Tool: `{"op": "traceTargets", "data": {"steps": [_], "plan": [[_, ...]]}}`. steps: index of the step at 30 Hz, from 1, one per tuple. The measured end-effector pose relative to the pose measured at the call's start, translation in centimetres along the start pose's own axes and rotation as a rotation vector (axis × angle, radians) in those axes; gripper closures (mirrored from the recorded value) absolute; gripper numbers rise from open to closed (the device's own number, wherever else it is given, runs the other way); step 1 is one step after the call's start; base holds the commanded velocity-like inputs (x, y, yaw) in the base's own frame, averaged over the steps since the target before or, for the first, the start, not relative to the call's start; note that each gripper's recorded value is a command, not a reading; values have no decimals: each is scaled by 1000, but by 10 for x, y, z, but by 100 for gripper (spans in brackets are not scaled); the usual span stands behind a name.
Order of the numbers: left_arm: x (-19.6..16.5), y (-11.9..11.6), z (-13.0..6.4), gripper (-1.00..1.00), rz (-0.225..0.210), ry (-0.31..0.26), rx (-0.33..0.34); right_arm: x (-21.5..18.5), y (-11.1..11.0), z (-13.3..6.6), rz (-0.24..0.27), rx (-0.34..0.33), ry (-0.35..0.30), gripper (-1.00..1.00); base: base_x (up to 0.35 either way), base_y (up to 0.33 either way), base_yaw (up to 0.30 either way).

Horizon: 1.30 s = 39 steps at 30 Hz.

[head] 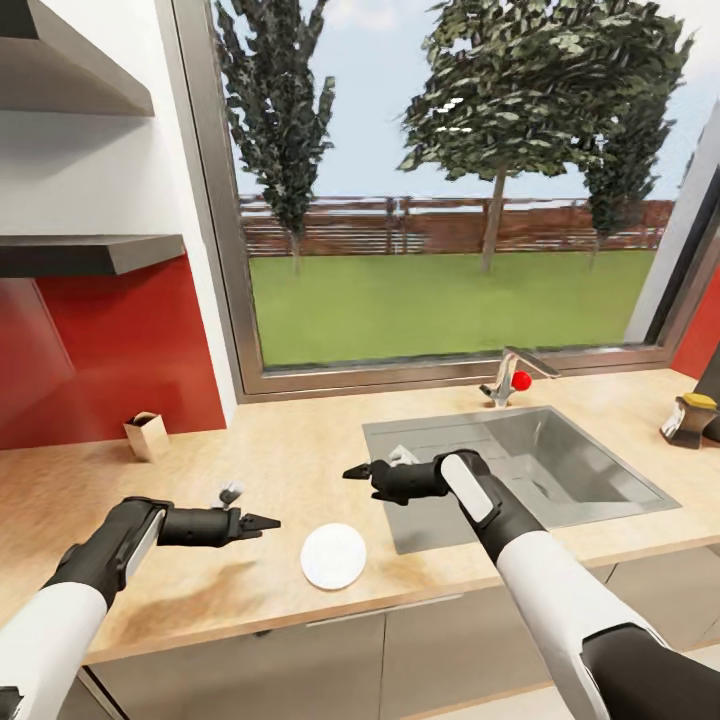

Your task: Set up a coffee station on the kitchen countertop: keep the coffee maker on the countertop, move the bottle of coffee from the kitchen shelf to the counter next to the coffee maker, place a paper coffee filter on top of the coffee maker, put the saucer next to the coffee maker with the coffee cup on the saucer, and place the electric kettle next to the coffee maker.

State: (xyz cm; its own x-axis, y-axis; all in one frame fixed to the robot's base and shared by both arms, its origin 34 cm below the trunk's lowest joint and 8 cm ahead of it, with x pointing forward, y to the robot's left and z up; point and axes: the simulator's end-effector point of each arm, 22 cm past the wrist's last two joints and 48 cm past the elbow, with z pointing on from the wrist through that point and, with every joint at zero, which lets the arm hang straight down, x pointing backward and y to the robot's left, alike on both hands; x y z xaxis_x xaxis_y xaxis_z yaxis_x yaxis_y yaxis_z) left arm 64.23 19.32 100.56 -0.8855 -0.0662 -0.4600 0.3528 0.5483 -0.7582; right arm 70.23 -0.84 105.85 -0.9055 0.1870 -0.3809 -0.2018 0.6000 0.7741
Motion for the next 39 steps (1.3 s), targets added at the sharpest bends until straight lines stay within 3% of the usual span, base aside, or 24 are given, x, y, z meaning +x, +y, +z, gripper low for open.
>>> {"op": "traceTargets", "data": {"steps": [3, 11, 21, 37, 39], "plan": [[16, -5, 17, -100, -21, 21, 26, 7, -7, 3, 17, 6, 17, -100, 33, 0, 0], [54, -13, 45, -100, -72, 62, 70, 16, -6, 8, -4, 11, 44, -100, 3, 0, 0], [67, -21, 54, -100, -86, 75, 105, 30, -15, 11, 14, 16, 58, -100, 24, 0, 0], [68, -18, 52, -100, -85, 72, 98, 55, -30, 17, 47, 24, 87, -100, 39, 0, 0], [69, -18, 53, -100, -88, 74, 98, 65, -31, 21, 31, 34, 110, -100, 0, 0, 0]]}}
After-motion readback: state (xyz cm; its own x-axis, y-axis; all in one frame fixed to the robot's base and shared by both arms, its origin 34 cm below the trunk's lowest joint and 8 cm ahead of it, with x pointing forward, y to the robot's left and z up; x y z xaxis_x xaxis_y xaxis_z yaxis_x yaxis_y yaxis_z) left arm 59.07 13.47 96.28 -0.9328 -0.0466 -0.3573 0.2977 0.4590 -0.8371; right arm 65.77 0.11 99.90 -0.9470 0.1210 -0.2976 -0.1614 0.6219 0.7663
